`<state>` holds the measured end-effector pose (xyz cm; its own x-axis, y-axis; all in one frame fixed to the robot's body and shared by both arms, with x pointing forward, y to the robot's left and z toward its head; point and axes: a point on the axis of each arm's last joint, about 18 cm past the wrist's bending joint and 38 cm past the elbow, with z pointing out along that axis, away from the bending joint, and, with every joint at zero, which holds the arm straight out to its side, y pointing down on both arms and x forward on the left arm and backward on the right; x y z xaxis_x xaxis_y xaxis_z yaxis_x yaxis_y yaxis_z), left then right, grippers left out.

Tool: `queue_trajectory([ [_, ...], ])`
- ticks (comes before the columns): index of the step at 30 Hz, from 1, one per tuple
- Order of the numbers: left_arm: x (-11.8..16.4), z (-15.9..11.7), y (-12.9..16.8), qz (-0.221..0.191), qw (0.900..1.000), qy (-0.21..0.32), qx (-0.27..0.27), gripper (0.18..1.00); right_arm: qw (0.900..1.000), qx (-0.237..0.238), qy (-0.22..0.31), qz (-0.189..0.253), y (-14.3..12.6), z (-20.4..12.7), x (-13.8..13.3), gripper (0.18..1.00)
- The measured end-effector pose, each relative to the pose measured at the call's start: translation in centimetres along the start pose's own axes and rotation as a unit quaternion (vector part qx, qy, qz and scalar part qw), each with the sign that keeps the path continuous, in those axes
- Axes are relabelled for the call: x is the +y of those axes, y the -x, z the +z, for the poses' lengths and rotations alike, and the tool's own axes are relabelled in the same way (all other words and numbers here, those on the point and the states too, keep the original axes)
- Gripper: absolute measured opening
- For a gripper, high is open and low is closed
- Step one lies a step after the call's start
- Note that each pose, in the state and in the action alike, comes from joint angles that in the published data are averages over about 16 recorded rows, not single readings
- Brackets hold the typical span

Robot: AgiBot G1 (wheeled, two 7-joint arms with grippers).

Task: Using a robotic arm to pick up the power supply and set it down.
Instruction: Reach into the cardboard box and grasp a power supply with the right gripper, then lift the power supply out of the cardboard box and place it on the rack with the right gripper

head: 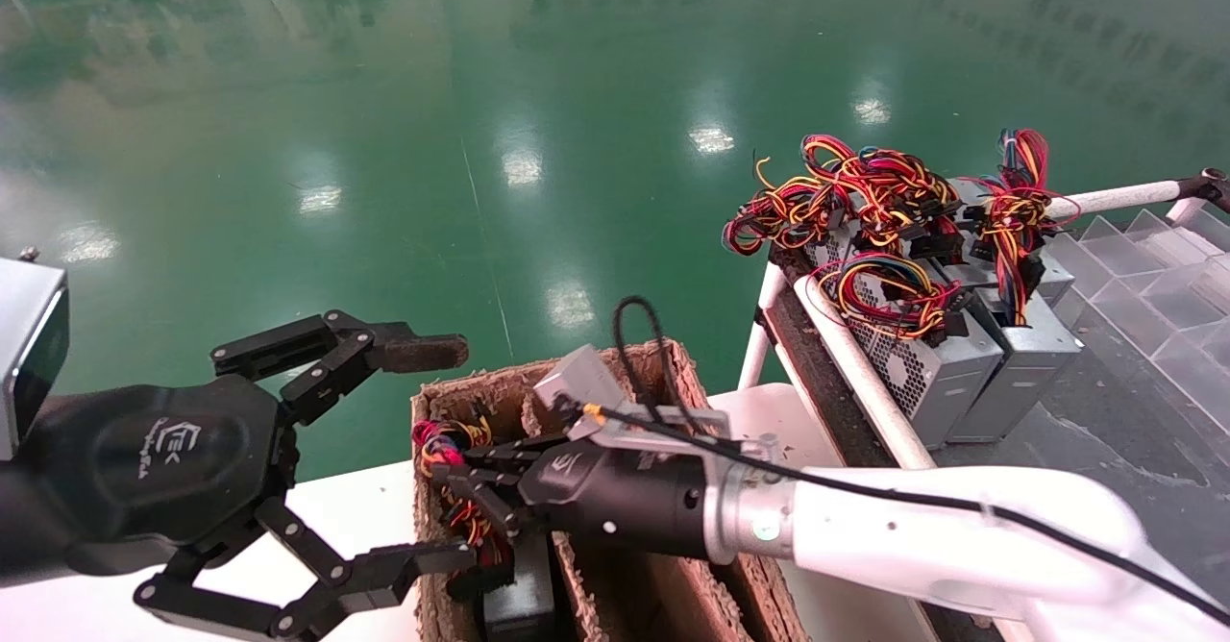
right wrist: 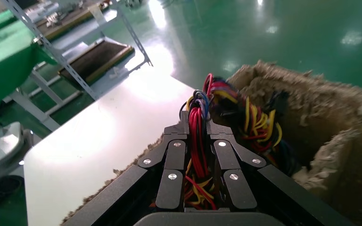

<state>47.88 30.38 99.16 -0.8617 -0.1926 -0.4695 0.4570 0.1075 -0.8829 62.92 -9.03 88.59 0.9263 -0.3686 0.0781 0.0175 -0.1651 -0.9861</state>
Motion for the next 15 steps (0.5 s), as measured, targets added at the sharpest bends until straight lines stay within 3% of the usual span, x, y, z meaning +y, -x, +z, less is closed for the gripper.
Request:
queue_trajectory([
  [15, 0.0, 0.0, 0.0, 0.0, 1.0, 0.0, 0.0, 1.001, 0.998, -0.017, -0.067, 0.0, -0.5, -4.7, -4.1, 0.243],
])
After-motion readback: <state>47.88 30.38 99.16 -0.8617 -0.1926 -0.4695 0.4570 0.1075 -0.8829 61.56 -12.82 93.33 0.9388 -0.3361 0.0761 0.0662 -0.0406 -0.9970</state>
